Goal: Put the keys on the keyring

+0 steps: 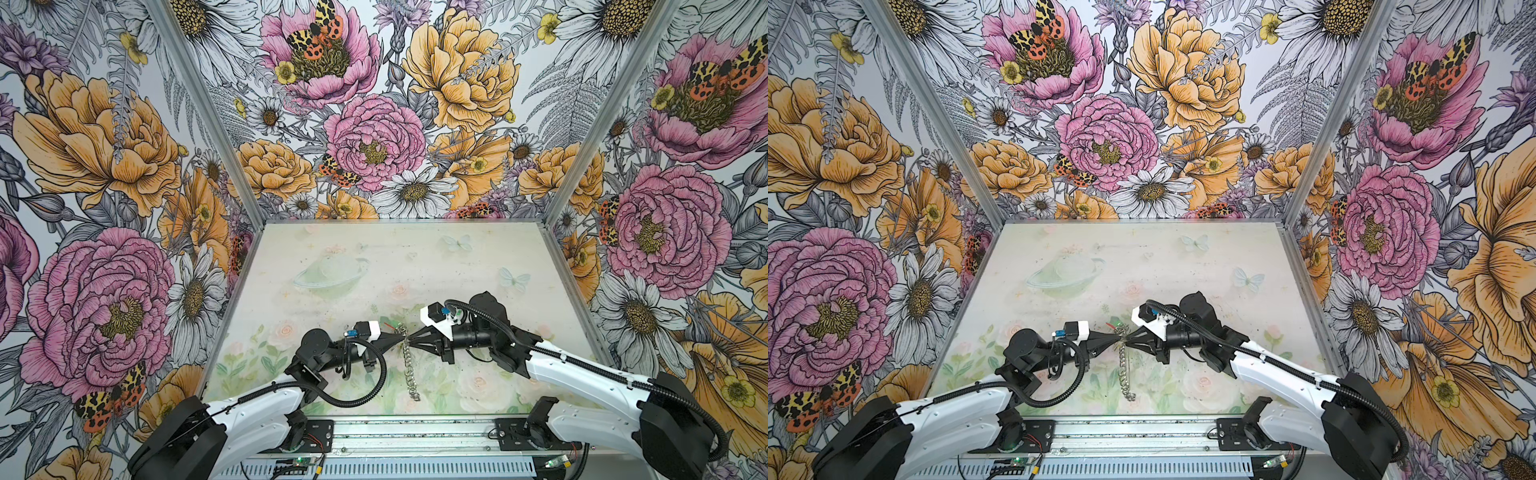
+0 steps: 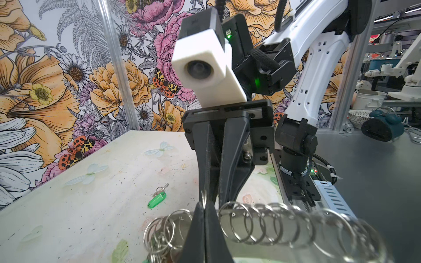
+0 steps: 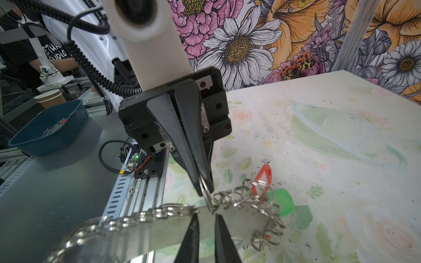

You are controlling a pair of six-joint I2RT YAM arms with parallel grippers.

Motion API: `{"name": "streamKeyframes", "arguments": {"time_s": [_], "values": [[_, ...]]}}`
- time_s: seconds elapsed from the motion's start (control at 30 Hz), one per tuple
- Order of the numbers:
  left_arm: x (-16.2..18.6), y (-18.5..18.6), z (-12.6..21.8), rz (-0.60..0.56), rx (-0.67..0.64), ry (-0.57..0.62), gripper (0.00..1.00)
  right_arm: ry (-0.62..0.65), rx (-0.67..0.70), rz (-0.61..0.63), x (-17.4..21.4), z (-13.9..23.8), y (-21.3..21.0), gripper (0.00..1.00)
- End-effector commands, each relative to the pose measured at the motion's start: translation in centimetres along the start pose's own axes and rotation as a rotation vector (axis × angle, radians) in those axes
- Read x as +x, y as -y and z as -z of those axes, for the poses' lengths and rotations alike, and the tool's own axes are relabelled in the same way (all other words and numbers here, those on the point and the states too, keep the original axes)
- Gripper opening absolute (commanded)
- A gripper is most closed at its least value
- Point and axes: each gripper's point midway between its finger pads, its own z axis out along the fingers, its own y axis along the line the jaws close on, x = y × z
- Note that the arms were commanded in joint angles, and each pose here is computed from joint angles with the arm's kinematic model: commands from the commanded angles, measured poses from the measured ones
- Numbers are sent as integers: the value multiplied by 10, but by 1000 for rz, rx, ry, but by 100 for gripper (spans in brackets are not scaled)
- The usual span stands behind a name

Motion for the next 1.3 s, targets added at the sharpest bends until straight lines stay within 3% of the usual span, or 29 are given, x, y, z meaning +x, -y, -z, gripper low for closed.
{"name": "streamKeyframes", "arguments": {"time_s": [0.0,0.37,0.9,1.07,1.27], "values": [[-21,-1,-1,-31,-10,99,0,57,-32,28,-17,-3,-5,15],[-25,11,-4,-2,78,137,0,48,39,50,-16,9,-1,16],[-23,14,-5,6,105,115,0,38,17,57,-18,9,-4,7],[-16,15,-6,10,108,86,0,37,27,64,-22,11,-4,2],[6,8,-11,-1,84,-37,2,-21,68,58,-18,14,1,0]]}}
